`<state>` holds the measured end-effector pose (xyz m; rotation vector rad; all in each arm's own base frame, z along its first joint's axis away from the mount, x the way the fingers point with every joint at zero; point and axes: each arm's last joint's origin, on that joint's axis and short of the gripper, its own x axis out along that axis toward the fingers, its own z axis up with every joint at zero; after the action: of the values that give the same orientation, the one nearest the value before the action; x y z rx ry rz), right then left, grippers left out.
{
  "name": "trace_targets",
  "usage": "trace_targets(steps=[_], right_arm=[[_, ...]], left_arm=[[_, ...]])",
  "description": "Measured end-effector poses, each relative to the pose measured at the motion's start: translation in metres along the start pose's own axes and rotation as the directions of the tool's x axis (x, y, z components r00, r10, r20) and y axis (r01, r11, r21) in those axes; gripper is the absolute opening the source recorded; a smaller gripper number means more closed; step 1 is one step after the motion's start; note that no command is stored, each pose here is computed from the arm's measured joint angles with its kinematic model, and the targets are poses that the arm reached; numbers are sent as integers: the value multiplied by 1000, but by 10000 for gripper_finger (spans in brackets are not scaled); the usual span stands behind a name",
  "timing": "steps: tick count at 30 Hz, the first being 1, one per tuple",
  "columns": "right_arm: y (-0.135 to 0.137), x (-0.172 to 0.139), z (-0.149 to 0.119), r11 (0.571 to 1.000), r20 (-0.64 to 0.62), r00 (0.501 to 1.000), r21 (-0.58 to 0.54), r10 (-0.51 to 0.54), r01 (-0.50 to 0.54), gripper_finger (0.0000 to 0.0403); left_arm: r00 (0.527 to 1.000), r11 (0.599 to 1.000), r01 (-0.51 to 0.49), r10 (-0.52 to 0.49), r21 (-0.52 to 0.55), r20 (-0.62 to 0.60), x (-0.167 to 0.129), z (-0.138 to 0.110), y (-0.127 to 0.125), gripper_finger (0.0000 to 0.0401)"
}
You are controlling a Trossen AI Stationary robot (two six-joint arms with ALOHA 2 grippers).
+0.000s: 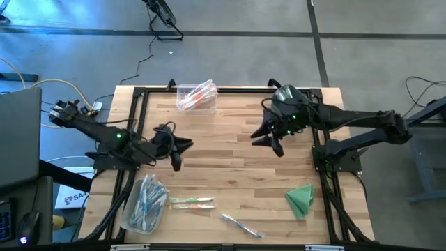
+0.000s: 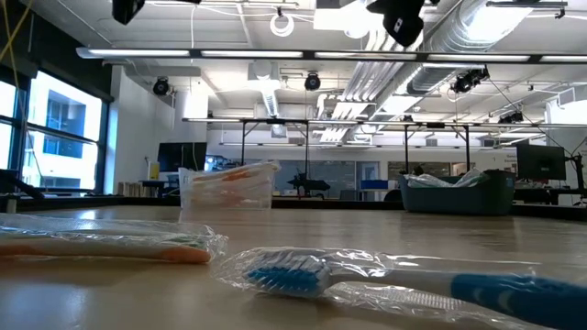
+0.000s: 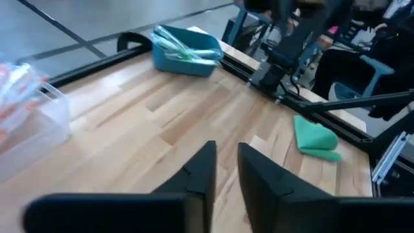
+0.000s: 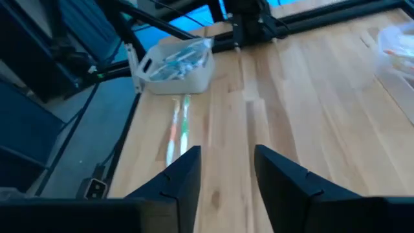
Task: Pick & Place Toothbrushes
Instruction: Put the blue toothbrush into the gray bin
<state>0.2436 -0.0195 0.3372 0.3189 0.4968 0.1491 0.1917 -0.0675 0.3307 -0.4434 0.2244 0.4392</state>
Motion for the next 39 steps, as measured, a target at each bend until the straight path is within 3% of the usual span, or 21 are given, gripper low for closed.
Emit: trace_targets(steps=[5, 11, 19, 25, 30, 36, 39], right_arm=[[14, 1, -2, 999, 9, 1000, -33, -14, 14, 107], [22, 0, -4, 991, 34, 993, -67, -117, 119, 63], [22, -9, -11, 980, -17, 988, -132, -154, 150, 7], [19, -21, -10, 937, 40, 941, -89, -335, 337, 3], [18, -9, -10, 956, 15, 960, -92, -279, 279, 3], [15, 5, -15, 962, -57, 965, -108, -257, 250, 3], [14, 6, -16, 957, -71, 961, -130, -269, 258, 4]], left_arm=[[999, 999, -27, 27, 17, 17, -13, 7, 12, 6], [997, 994, -67, 64, 81, 50, -15, 9, 15, 7], [995, 987, -62, 49, 147, 88, -15, 13, 11, 1], [994, 977, -72, 54, 199, 95, -15, 15, 14, 0], [995, 984, -49, 32, 173, 99, -9, 23, 17, 0], [997, 976, -16, -2, 218, 83, 5, 30, 22, 0], [996, 989, -20, 7, 148, 91, 8, 33, 25, 0]])
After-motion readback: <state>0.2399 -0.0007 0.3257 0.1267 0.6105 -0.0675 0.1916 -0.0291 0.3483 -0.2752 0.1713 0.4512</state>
